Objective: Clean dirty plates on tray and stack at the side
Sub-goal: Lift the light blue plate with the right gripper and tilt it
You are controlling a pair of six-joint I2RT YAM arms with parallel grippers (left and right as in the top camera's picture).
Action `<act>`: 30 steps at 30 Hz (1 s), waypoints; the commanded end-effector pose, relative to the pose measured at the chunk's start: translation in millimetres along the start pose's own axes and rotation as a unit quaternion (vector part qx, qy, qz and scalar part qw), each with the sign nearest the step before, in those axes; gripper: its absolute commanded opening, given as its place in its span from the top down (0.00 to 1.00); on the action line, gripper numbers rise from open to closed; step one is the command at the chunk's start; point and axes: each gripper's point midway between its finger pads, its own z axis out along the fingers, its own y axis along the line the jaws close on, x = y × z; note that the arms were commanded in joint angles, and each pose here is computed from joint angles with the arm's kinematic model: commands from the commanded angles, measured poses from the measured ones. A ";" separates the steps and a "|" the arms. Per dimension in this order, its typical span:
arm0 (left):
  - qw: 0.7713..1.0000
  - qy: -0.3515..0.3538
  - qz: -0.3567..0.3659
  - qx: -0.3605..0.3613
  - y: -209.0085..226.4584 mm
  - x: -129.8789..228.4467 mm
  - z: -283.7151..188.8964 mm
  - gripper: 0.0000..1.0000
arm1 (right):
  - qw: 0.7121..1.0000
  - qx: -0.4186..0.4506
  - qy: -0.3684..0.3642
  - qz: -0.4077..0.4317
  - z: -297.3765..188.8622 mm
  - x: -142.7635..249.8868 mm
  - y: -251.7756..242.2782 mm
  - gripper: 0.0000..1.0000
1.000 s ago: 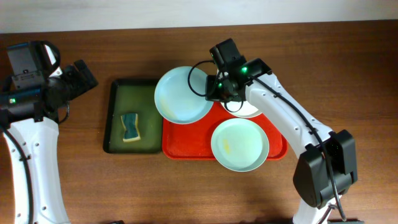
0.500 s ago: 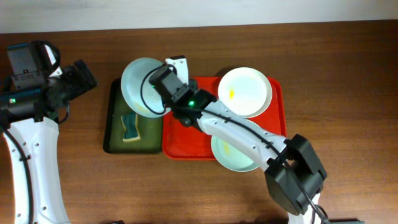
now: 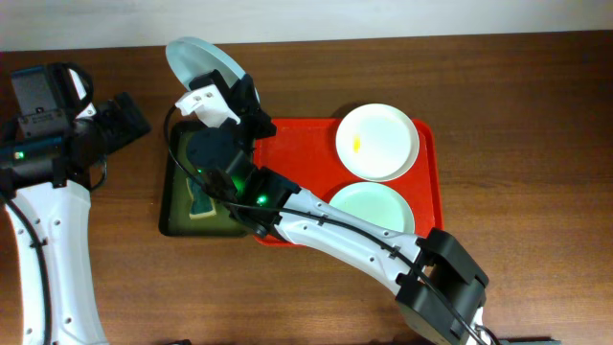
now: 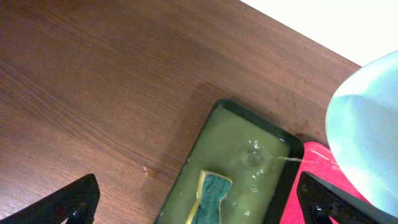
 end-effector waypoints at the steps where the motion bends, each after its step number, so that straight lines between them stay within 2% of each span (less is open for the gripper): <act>1: 1.000 0.000 -0.005 0.002 0.5 -0.8 0.5 0.01 | 1.000 0.016 -0.002 0.003 -2.9 -10.6 -13.6 0.96; 16: 1.000 0.000 -0.005 0.002 0.5 -0.7 0.5 0.01 | 1.000 0.016 -0.002 0.008 -1.6 -10.0 -13.8 0.96; 19: 1.000 0.000 -0.005 0.002 0.5 -0.8 0.5 0.01 | 0.999 0.019 0.000 0.033 0.7 -8.5 -15.7 0.96; 21: 1.000 0.000 -0.005 0.002 0.5 -0.8 0.5 0.01 | 0.998 0.015 0.025 0.063 6.3 9.2 -12.7 0.96; 23: 1.000 0.000 -0.005 0.002 0.5 -0.8 0.5 0.01 | 0.994 -0.031 0.071 0.082 11.8 41.8 5.0 0.96; 25: 1.000 0.000 -0.005 0.002 0.5 -0.8 0.5 0.01 | 0.970 -0.137 0.146 0.137 14.5 80.8 37.6 0.96; 28: 1.000 0.000 -0.005 0.002 0.5 -0.8 0.5 0.01 | 0.901 -0.259 0.253 0.239 17.6 115.7 63.4 0.96; 29: 1.000 0.000 -0.005 0.002 0.5 -0.8 0.5 0.01 | 0.885 -0.279 0.269 0.260 20.9 118.9 62.4 0.96; 30: 1.000 0.000 -0.005 0.002 0.5 -0.8 0.5 0.01 | 0.854 -0.323 0.293 0.286 21.8 120.4 60.2 0.96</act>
